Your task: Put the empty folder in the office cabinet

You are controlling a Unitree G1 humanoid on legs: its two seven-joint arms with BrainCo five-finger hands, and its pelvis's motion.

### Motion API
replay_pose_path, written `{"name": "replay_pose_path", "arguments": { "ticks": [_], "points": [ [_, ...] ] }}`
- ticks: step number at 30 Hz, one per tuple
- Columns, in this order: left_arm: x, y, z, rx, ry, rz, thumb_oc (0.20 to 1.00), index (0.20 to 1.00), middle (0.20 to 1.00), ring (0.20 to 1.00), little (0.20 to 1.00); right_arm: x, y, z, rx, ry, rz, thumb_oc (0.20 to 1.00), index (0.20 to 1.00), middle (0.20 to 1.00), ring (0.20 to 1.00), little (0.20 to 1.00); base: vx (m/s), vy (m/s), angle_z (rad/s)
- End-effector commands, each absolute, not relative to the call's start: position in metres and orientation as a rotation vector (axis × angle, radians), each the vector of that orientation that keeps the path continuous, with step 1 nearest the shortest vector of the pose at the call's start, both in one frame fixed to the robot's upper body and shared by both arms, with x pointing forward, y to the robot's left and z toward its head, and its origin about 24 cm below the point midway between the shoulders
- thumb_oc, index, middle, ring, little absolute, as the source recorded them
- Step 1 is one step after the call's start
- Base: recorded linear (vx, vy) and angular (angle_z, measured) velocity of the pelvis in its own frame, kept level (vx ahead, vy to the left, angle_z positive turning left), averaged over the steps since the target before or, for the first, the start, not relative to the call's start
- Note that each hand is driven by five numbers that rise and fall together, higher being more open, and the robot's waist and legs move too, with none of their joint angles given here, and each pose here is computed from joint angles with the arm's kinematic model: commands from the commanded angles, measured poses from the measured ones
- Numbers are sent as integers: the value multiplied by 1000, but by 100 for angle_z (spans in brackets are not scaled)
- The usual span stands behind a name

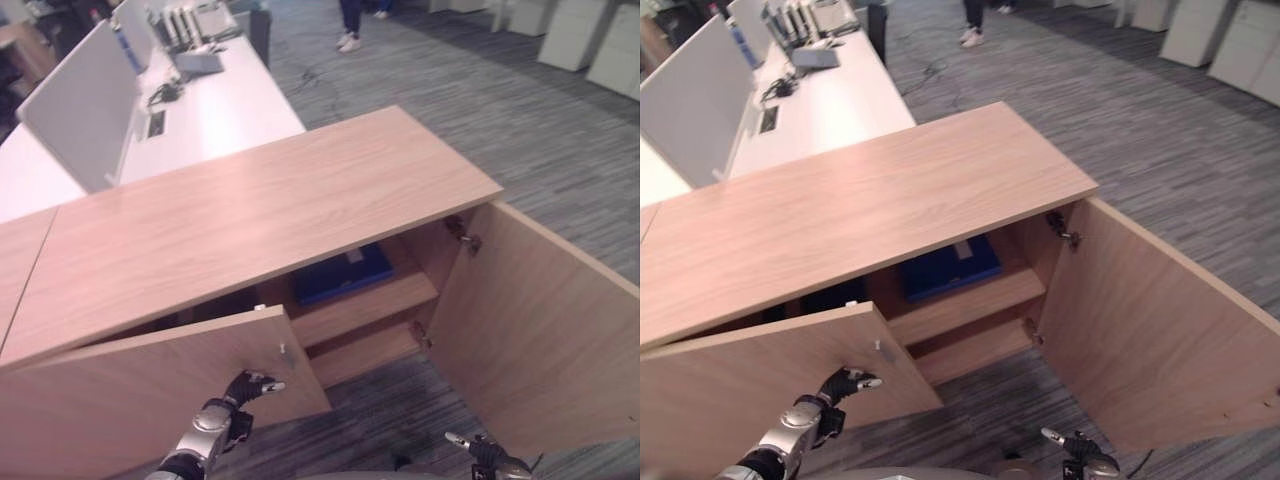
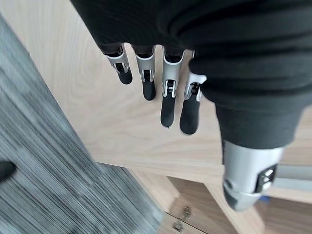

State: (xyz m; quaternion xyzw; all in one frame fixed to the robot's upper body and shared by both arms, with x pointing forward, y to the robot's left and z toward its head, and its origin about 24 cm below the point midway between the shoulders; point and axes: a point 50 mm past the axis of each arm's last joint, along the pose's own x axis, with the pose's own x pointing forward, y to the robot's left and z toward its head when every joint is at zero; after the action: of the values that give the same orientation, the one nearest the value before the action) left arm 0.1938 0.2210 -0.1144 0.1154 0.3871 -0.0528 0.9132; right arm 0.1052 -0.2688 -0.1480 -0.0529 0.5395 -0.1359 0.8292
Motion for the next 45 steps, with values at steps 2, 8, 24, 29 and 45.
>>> {"name": "replay_pose_path", "arguments": {
  "ticks": [2,8,24,29,45],
  "points": [
    [275,274,-38,352,494,73,1000,1000,1000,1000,1000,92,-254,-156,-105,1190,-223,1000,1000,1000,1000,1000,71,141,-36],
    [285,294,-20,398,472,120,1000,1000,1000,1000,1000,79,-257,-158,-90,1227,-240,1000,1000,1000,1000,1000,36,106,-10],
    [248,221,-65,206,493,-62,1000,1000,1000,1000,1000,103,-252,-155,-2,1166,-348,1000,1000,1000,1000,1000,-55,-24,-31],
    [213,191,-88,135,567,-181,1000,1000,1000,1000,1000,102,-253,-155,-1,1185,-355,1000,1000,1000,1000,1000,-2,-227,-52],
    [175,198,-128,117,829,-102,1000,1000,1000,1000,1000,84,-301,-143,-137,1218,-428,1000,1000,1000,1000,1000,68,-306,-25]
  ]
}}
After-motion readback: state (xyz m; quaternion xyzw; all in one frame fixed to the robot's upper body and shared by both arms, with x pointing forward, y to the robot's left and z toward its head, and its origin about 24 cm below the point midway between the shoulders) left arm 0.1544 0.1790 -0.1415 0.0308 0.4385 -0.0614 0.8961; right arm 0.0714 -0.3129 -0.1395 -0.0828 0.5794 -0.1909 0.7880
